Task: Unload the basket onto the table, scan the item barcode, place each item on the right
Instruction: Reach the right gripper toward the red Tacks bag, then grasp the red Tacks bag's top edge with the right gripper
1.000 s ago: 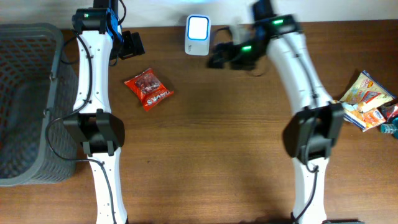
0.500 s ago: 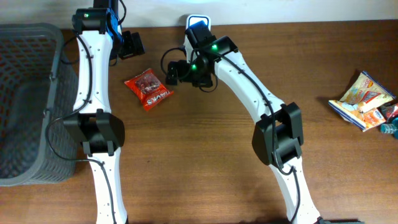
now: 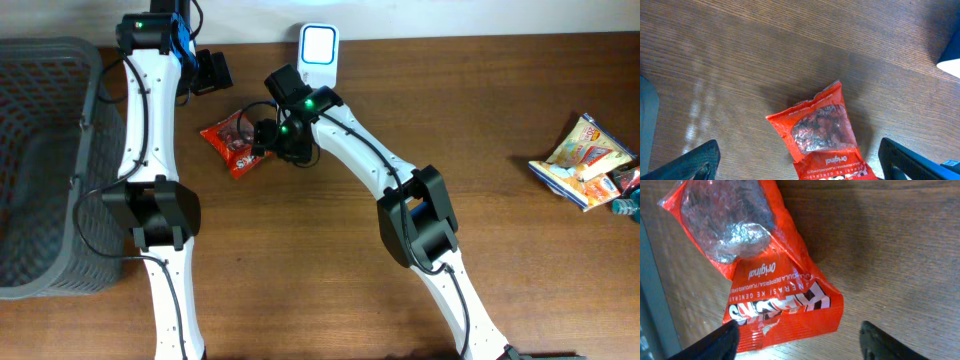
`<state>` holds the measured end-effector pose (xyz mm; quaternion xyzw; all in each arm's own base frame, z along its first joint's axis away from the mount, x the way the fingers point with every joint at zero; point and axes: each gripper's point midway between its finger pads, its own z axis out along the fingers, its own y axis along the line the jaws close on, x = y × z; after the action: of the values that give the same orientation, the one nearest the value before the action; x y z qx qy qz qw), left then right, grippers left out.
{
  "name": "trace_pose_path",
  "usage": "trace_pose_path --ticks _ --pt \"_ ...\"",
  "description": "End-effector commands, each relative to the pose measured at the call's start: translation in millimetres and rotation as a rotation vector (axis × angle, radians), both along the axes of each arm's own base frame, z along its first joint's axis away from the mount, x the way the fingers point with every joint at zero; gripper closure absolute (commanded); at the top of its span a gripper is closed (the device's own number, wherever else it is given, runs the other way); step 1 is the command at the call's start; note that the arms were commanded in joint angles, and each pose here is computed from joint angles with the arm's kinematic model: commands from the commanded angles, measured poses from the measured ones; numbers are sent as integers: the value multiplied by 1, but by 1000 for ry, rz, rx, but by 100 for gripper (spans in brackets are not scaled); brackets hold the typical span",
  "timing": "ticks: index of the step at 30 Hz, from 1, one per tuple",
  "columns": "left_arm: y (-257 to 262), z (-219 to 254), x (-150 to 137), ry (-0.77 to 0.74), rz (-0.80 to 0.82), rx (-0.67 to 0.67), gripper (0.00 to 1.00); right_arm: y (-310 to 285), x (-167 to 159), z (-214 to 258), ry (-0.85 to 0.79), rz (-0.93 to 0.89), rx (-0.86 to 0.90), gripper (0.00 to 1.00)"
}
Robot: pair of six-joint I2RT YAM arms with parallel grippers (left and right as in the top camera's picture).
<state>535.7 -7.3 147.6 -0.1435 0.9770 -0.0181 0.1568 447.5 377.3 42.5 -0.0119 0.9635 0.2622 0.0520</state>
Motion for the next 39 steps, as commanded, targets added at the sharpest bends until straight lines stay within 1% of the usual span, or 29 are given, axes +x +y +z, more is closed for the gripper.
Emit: trace_pose_path --ticks 1,2,3,4,5,7,8,9,11,12,13,16,22,24,26,29,30,32,35,37,39 --pt "1 11 -1 -23 8 4 1 1 -1 -18 19 -41 -36 35" --pt "1 11 -1 -23 8 4 1 2 -1 -22 20 -40 -35 42" --pt "1 11 -1 -23 8 4 1 3 0 -25 16 -39 -33 44" --pt "1 11 -1 -23 8 4 1 3 1 -25 14 -40 -33 49" --pt "1 11 -1 -23 8 4 1 2 3 -25 10 -43 -35 57" --pt "1 11 -1 -23 8 4 1 1 6 -25 -3 -45 -36 66" --pt "1 11 -1 -23 8 4 1 -1 8 -25 -8 -50 -38 73" --pt "1 11 -1 -23 8 4 1 -3 10 -25 -8 -55 -40 75" --pt "1 11 -1 -23 8 4 1 -8 14 -25 -12 -57 -40 76" --pt "1 11 -1 -23 8 4 1 -10 16 -24 -19 -44 -37 84" --pt "1 11 -1 -23 8 4 1 -14 17 -24 -17 -40 -36 96" --pt "1 11 -1 -23 8 4 1 -42 14 -29 56 -65 -78 96" --pt "1 11 -1 -23 8 4 1 -113 -10 -23 164 33 -223 96" --pt "1 11 -1 -23 8 4 1 -145 -20 -19 210 28 -320 96" --pt "1 11 -1 -23 8 4 1 -191 -30 -14 262 -4 -478 96" --pt "1 11 -1 -23 8 4 1 -236 -44 -2 337 -34 -599 96" --pt "1 11 -1 -23 8 4 1 -247 -47 2 361 -44 -616 87" --pt "1 11 -1 -23 8 4 1 -262 -53 10 395 -48 -621 83" --pt "1 11 -1 -23 8 4 1 -274 -52 28 380 -46 -607 80" --pt "1 11 -1 -23 8 4 1 -274 -45 45 329 -63 -582 79" --pt "1 11 -1 -23 8 4 1 -263 -38 64 257 -24 -516 79"
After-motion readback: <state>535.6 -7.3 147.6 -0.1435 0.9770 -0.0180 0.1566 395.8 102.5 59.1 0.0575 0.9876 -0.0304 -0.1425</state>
